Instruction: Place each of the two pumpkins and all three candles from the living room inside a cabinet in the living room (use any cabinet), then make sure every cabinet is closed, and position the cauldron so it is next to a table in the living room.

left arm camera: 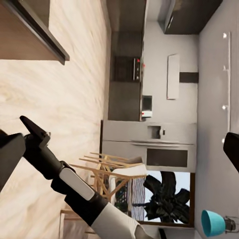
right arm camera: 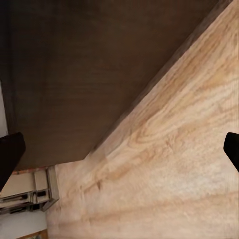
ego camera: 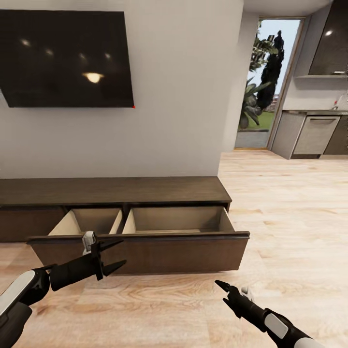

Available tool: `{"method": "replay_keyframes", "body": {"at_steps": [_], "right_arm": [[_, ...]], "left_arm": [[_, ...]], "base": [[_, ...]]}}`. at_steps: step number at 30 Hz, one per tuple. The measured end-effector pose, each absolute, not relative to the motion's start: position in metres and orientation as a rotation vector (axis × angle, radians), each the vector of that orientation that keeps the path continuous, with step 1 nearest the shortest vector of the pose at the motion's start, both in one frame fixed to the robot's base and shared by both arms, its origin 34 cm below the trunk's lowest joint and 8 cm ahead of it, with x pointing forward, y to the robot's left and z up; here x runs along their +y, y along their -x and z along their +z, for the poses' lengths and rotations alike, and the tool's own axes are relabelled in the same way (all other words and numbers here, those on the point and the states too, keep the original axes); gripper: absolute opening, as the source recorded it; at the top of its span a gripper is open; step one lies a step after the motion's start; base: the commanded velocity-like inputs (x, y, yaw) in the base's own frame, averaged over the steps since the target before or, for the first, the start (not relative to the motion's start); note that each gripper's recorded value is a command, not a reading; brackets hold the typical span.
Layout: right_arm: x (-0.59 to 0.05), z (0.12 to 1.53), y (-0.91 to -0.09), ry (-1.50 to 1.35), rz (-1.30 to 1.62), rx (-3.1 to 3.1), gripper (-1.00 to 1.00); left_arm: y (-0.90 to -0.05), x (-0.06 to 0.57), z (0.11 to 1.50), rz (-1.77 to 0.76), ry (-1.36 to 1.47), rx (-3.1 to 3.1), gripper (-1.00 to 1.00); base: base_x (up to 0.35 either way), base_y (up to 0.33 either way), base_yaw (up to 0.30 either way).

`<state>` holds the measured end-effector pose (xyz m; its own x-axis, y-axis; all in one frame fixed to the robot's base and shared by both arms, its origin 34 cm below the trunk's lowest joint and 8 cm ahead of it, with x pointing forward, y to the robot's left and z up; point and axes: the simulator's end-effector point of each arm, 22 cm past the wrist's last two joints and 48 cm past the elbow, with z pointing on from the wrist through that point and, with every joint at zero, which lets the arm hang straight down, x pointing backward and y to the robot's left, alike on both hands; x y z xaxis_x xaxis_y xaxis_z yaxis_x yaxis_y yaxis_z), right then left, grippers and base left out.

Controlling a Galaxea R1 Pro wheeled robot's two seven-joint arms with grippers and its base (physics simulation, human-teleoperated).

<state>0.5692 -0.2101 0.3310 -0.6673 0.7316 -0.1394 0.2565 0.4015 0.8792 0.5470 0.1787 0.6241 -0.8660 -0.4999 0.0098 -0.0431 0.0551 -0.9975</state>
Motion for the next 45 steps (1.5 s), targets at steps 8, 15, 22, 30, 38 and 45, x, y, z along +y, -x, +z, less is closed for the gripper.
{"method": "replay_keyframes", "body": {"at_steps": [8, 15, 22, 30, 38, 45], "right_arm": [[-0.207, 0.345, -0.572, -0.827, 1.227, 2.125, 1.0], [-0.209, 0.352, -0.574, -0.826, 1.226, 2.119, 1.0], [-0.208, 0.352, -0.575, -0.824, 1.228, 2.118, 1.0], [-0.207, 0.352, -0.574, -0.825, 1.229, 2.12, 1.0], [-0.206, 0.35, -0.574, -0.827, 1.222, 2.126, 1.0], [-0.209, 0.351, -0.576, -0.817, 1.199, 2.116, 1.0]], "left_arm": [[-0.541, 0.175, 0.638, -1.869, 0.506, 1.992, 1.0], [-0.54, 0.17, 0.645, -1.866, 0.485, 1.996, 1.0], [-0.532, 0.155, 0.644, -1.882, 0.446, 2.026, 1.0], [-0.528, 0.149, 0.636, -1.869, 0.432, 2.056, 1.0], [-0.528, 0.15, 0.636, -1.867, 0.431, 2.057, 1.0], [-0.53, 0.154, 0.638, -1.858, 0.435, 2.051, 1.0]], "base": [[-0.22, 0.0, 0.13], [-0.333, 0.0, 0.262], [-0.34, 0.0, 0.269], [-0.34, 0.0, 0.27], [-0.315, 0.0, 0.271], [-0.066, 0.0, 0.272]]}}
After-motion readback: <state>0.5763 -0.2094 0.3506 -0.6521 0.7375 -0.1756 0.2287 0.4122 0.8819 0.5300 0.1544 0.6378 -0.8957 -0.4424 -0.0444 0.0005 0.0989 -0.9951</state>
